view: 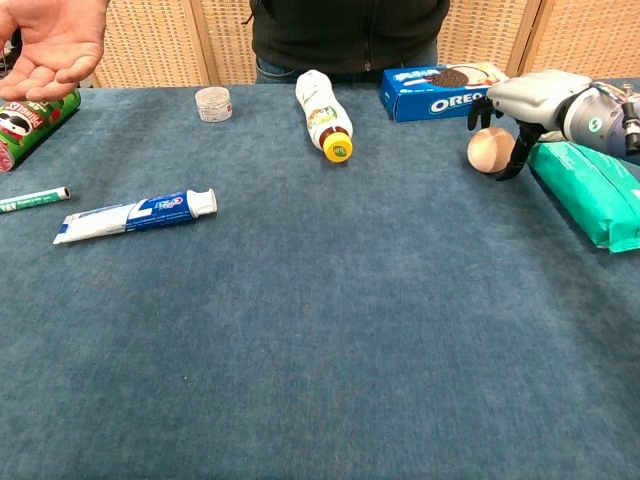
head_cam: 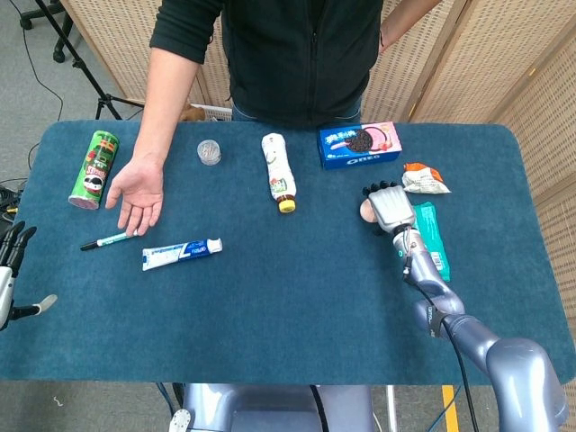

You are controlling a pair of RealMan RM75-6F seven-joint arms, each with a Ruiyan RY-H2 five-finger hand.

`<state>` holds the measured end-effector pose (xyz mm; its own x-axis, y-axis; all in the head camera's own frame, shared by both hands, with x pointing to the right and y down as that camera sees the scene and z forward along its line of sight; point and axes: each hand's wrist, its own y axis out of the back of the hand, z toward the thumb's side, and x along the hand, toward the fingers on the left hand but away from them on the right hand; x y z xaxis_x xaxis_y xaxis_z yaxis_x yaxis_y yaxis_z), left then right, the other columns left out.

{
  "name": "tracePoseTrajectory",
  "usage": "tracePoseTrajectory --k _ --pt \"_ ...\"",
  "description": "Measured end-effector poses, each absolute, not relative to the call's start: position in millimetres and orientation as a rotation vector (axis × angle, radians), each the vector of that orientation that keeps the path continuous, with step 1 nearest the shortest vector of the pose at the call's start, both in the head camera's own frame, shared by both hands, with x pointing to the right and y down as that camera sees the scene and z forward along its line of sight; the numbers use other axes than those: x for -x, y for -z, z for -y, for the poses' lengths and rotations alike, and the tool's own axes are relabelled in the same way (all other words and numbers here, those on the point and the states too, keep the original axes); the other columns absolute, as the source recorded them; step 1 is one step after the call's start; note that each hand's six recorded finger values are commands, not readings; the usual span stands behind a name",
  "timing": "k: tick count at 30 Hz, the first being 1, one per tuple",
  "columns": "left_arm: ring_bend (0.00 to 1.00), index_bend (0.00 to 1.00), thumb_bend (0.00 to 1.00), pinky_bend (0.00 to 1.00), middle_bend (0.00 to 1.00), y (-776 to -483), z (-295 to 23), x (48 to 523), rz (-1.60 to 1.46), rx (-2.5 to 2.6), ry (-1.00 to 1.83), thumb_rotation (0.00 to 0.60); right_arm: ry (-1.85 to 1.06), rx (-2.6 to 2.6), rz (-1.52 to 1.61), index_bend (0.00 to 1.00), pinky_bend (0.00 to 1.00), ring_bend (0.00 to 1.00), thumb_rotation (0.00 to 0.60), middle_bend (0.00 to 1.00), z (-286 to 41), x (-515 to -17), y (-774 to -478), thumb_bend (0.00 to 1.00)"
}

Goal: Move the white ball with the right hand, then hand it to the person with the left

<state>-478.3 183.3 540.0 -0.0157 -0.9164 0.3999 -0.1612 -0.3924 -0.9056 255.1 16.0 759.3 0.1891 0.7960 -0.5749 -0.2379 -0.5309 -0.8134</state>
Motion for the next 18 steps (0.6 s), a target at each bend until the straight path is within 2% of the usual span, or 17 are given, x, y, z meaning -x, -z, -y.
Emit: tracePoseTrajectory --k 6,13,18 --pt "0.0 0.0 0.0 0.0 0.0 -540.9 -182.2 477.3 -1.14 1.607 1.472 0.6 -1.471 1.584 0.569 0.4 0.37 0.37 0.6 0.45 -18.0 -251.7 -763.1 0.45" --pt "0.0 0.0 0.0 0.0 0.0 -541.1 -182.0 476.2 -1.141 1.612 1.473 0.6 -1.426 1.589 0.596 0.42 0.38 0.37 0.6 0.46 -19.5 -248.4 -760.8 0.5" --pt "0.0 0.0 0.0 0.0 0.0 -541.5 -181.7 475.9 -1.144 1.626 1.474 0.6 -1.342 1.628 0.643 0.42 0.38 0.37 0.6 0.47 -24.2 -245.6 -746.1 0.57"
